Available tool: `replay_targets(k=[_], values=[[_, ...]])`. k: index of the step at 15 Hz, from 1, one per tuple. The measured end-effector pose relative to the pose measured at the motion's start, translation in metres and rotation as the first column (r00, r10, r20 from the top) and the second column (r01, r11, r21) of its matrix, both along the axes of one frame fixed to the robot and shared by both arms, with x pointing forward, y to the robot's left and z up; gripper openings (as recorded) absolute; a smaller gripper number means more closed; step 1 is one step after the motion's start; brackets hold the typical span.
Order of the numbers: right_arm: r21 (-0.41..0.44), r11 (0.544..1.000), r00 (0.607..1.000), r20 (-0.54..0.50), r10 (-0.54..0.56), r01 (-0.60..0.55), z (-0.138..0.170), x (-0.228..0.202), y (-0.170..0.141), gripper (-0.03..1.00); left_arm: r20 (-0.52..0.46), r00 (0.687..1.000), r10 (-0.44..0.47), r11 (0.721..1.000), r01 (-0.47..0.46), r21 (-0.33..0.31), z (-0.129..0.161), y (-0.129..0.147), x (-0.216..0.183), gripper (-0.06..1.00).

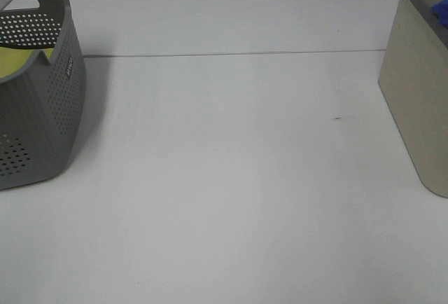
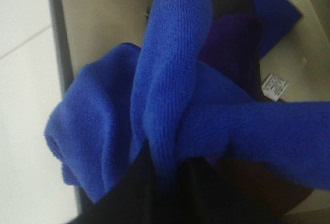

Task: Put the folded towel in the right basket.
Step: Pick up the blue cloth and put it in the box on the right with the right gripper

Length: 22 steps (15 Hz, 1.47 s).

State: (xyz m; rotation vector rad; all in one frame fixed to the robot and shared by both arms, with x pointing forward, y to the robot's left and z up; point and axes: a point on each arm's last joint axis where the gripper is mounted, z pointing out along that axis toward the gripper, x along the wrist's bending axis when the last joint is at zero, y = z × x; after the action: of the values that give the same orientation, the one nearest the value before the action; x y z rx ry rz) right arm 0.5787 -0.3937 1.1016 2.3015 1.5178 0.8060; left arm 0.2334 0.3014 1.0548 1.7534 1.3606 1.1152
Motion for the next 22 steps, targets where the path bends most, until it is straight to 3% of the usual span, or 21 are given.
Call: replay_targets(k=[5,13,15,16,17,22], values=[[0.018,1.000,0.978,-0.208,0.016,-0.012,-0.064,0.006,-0.006,0.12,0.000,1.000,0.000,1.000,0.000,0.000,0.000,0.000,0.000,0.99],[0.013,1.000,0.973,-0.231,0.018,-0.016,-0.072,0.008,-0.008,0.12,0.000,1.000,0.000,1.000,0.000,0.000,0.000,0.000,0.000,0.99],[0.014,1.000,0.973,-0.232,0.018,-0.015,-0.072,0.008,-0.008,0.27,0.000,1.000,0.000,1.000,0.000,0.000,0.000,0.000,0.000,0.99],[0.014,1.000,0.973,-0.232,0.017,-0.014,-0.072,0.008,-0.008,0.39,0.000,1.000,0.000,1.000,0.000,0.000,0.000,0.000,0.000,0.99],[0.017,1.000,0.972,-0.234,0.012,-0.008,-0.072,0.008,-0.008,0.58,0.000,1.000,0.000,1.000,0.000,0.000,0.000,0.000,0.000,0.99],[0.031,0.999,0.968,-0.251,0.003,0.005,-0.073,0.007,-0.007,0.64,0.000,1.000,0.000,1.000,0.000,0.000,0.000,0.000,0.000,0.99]])
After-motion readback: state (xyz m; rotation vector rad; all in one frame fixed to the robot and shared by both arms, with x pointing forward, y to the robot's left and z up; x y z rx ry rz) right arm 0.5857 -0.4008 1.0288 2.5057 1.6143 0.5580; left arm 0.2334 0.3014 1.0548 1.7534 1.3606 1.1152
